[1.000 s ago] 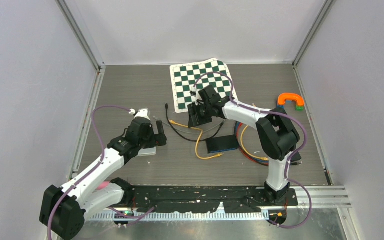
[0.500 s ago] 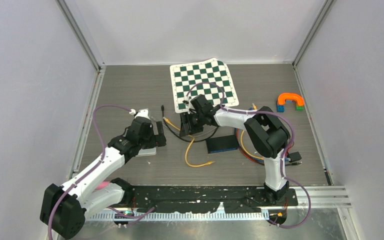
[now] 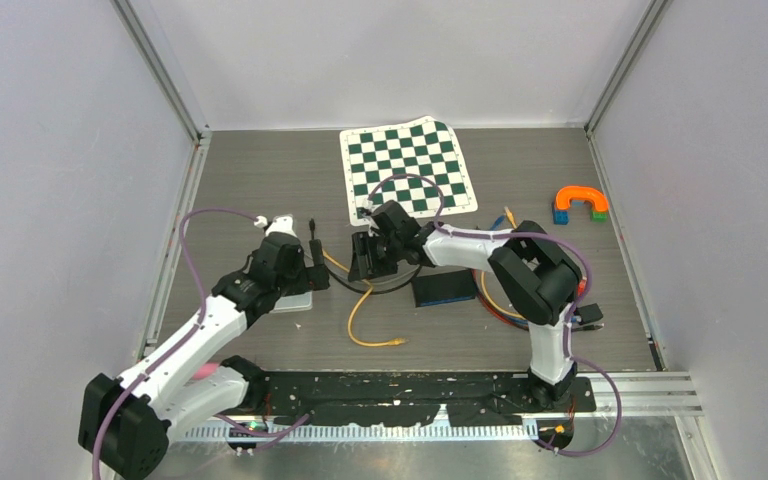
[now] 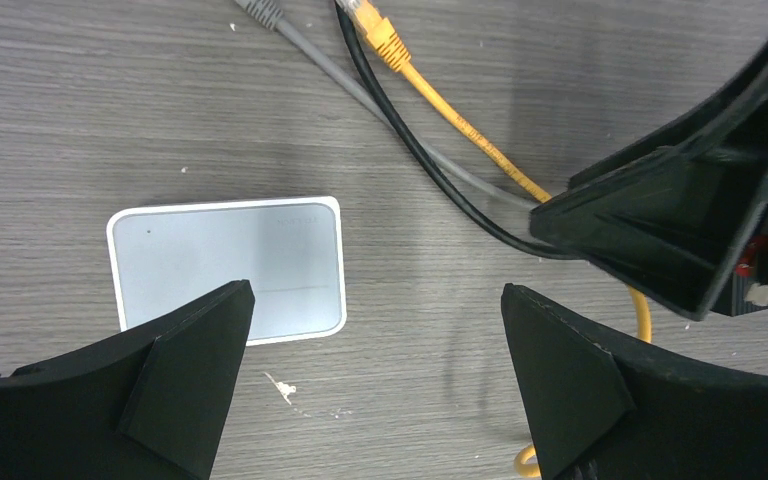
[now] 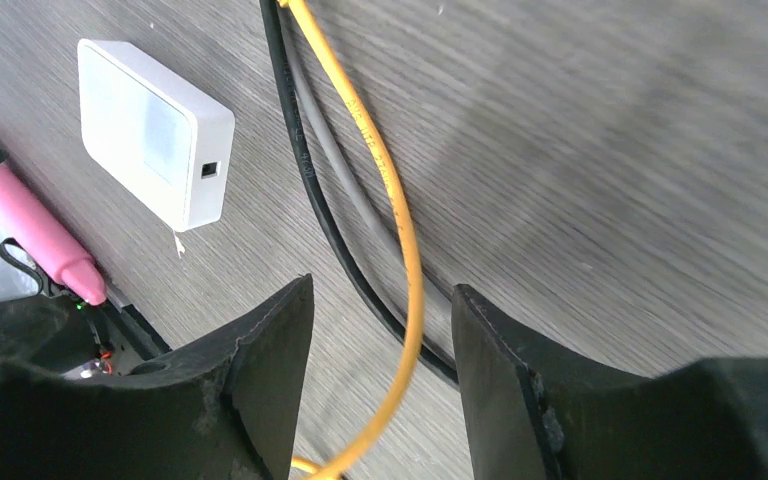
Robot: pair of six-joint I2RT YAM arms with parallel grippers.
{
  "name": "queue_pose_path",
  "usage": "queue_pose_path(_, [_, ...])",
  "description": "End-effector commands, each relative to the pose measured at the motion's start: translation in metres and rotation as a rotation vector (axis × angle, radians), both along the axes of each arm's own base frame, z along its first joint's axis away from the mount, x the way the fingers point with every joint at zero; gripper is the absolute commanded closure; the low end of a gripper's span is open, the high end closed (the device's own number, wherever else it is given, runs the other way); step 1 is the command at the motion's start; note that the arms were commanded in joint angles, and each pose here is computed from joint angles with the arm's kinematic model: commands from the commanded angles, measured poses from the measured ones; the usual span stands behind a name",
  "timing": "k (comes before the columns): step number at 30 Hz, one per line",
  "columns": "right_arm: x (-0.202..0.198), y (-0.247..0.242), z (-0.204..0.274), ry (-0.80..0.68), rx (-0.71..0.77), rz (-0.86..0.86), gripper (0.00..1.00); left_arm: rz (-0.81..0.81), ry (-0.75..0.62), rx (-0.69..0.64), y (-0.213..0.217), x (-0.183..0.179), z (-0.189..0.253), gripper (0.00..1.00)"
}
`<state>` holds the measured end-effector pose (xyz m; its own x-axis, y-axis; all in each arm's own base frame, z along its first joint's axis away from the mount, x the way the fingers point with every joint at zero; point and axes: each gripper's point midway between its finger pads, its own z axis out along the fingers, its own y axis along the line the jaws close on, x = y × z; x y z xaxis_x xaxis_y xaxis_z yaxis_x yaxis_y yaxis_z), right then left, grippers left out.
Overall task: Pull the plug from the switch port
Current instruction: Move the connector to the center of the board, then reset both arms
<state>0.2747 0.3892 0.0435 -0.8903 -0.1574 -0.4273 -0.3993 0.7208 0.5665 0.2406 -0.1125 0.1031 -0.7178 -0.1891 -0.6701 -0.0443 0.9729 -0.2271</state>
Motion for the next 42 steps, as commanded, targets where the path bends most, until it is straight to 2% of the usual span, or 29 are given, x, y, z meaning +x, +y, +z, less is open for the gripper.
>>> queue_pose_path(1, [0.042, -0.027, 0.092, -0.283, 0.011, -0.057, 0.39, 0.056, -0.126, -0.020, 0.007, 0.011, 0.022, 0.00])
queue_pose_path(2, [0.044, -0.034, 0.098, -0.305, 0.002, -0.072, 0.35, 0.068, -0.145, -0.019, 0.010, 0.012, 0.026, 0.00])
queue_pose_path(4, [0.051, -0.057, 0.127, -0.383, 0.007, -0.124, 0.32, 0.061, -0.185, -0.008, 0.013, 0.012, 0.033, 0.00])
queue_pose_path(8, [0.066, -0.117, 0.146, -0.448, -0.029, -0.268, 0.29, 0.036, -0.264, 0.005, 0.016, 0.015, 0.043, 0.01])
queue_pose_path(11, [0.067, -0.167, 0.146, -0.488, -0.089, -0.402, 0.23, 0.062, -0.246, 0.026, 0.023, 0.013, 0.045, 0.00])
queue_pose_path(18, [0.054, -0.302, 0.179, -0.634, -0.227, -0.796, 0.02, 0.074, -0.146, 0.077, 0.020, 0.020, 0.042, 0.00])
queue_pose_path(21, [0.039, -0.352, 0.192, -0.685, -0.300, -0.953, 0.04, 0.085, -0.097, 0.101, 0.019, 0.025, 0.043, 0.01])
queue_pose_path(25, [0.019, -0.399, 0.190, -0.652, -0.405, -1.042, 0.05, 0.134, -0.043, 0.154, 0.025, 0.030, 0.048, 0.00])
queue_pose_path(30, [0.002, -0.428, 0.178, -0.563, -0.429, -1.094, 0.05, 0.156, -0.044, 0.192, 0.032, 0.031, 0.055, 0.00])
queue_pose_path(35, [0.003, -0.425, 0.170, -0.507, -0.326, -1.088, 0.05, 0.179, -0.097, 0.113, 0.042, 0.034, 0.068, 0.00])
queue_pose_path(39, [0.006, -0.417, 0.174, -0.521, -0.287, -1.047, 0.04, 0.235, -0.142, 0.011, 0.065, 0.034, 0.081, 0.00])
queue_pose_path(42, [0.006, -0.412, 0.183, -0.555, -0.264, -1.023, 0.04, 0.281, -0.215, 0.041, 0.082, 0.030, 0.096, 0.00])
